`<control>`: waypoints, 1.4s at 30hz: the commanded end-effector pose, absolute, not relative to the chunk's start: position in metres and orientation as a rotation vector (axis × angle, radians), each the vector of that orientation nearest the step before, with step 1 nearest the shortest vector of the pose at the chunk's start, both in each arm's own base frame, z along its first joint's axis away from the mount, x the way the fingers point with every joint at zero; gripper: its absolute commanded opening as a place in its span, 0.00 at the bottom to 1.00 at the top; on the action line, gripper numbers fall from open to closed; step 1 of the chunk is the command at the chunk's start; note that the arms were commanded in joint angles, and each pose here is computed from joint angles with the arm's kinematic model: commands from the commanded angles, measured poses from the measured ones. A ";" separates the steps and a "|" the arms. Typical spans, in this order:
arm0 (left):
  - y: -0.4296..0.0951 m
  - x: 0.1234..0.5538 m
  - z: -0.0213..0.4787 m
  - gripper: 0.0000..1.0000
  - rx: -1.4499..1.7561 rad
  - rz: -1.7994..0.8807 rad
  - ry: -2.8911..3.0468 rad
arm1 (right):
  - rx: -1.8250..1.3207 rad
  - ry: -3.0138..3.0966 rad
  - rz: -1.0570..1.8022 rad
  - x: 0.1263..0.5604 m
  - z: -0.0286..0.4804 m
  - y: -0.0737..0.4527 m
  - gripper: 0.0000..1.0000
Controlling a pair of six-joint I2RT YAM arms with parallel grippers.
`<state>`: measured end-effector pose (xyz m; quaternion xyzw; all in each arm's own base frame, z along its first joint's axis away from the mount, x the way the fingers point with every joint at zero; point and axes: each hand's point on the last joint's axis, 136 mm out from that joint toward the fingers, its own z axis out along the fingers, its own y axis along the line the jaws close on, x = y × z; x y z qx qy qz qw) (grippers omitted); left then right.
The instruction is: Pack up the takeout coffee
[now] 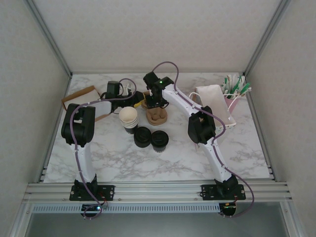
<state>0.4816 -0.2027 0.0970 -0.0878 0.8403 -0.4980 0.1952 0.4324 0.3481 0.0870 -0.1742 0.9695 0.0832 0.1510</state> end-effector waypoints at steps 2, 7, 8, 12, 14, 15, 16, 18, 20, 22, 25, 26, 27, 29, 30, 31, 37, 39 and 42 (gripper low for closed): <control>-0.207 0.482 0.123 0.58 -0.172 -1.406 2.300 | -0.469 2.787 0.225 0.435 0.090 0.341 0.36; -0.208 0.481 0.130 0.58 -0.160 -1.409 2.289 | -0.476 2.791 0.234 0.434 0.088 0.343 0.36; -0.208 0.481 0.130 0.58 -0.158 -1.409 2.288 | -0.475 2.790 0.234 0.434 0.088 0.343 0.36; -0.208 0.479 0.134 0.59 -0.144 -1.404 2.287 | -0.479 2.796 0.228 0.433 0.085 0.343 0.36; -0.208 0.479 0.135 0.59 -0.142 -1.404 2.287 | -0.476 2.796 0.232 0.434 0.086 0.343 0.36; -0.208 0.480 0.135 0.59 -0.142 -1.403 2.286 | -0.477 2.795 0.236 0.434 0.086 0.344 0.36; -0.208 0.480 0.134 0.59 -0.142 -1.403 2.289 | -0.477 2.794 0.236 0.434 0.087 0.344 0.36; -0.208 0.479 0.133 0.59 -0.141 -1.402 2.293 | -0.476 2.794 0.232 0.434 0.086 0.343 0.36; -0.207 0.479 0.131 0.59 -0.143 -1.388 2.301 | -0.474 2.793 0.224 0.435 0.087 0.343 0.36; -0.202 0.478 0.128 0.59 -0.161 -1.356 2.314 | -0.469 2.799 0.215 0.435 0.085 0.341 0.36; -0.198 0.476 0.129 0.59 -0.169 -1.340 2.309 | -0.465 2.802 0.204 0.436 0.084 0.339 0.36; -0.198 0.475 0.130 0.59 -0.166 -1.338 2.307 | -0.466 2.802 0.202 0.436 0.084 0.340 0.36; -0.197 0.474 0.131 0.59 -0.164 -1.337 2.306 | -0.466 2.802 0.208 0.436 0.084 0.340 0.36; -0.198 0.475 0.133 0.59 -0.159 -1.342 2.300 | -0.468 2.803 0.219 0.436 0.084 0.342 0.36; -0.199 0.476 0.134 0.59 -0.157 -1.345 2.298 | -0.469 2.804 0.225 0.436 0.084 0.343 0.36; -0.199 0.476 0.135 0.59 -0.154 -1.350 2.297 | -0.470 2.803 0.228 0.436 0.084 0.343 0.36; -0.203 0.479 0.131 0.59 -0.145 -1.354 2.311 | -0.472 2.802 0.245 0.436 0.085 0.345 0.35; -0.204 0.480 0.129 0.59 -0.149 -1.356 2.317 | -0.476 2.803 0.252 0.435 0.086 0.346 0.36; -0.205 0.481 0.127 0.59 -0.145 -1.360 2.322 | -0.480 2.805 0.257 0.434 0.085 0.346 0.36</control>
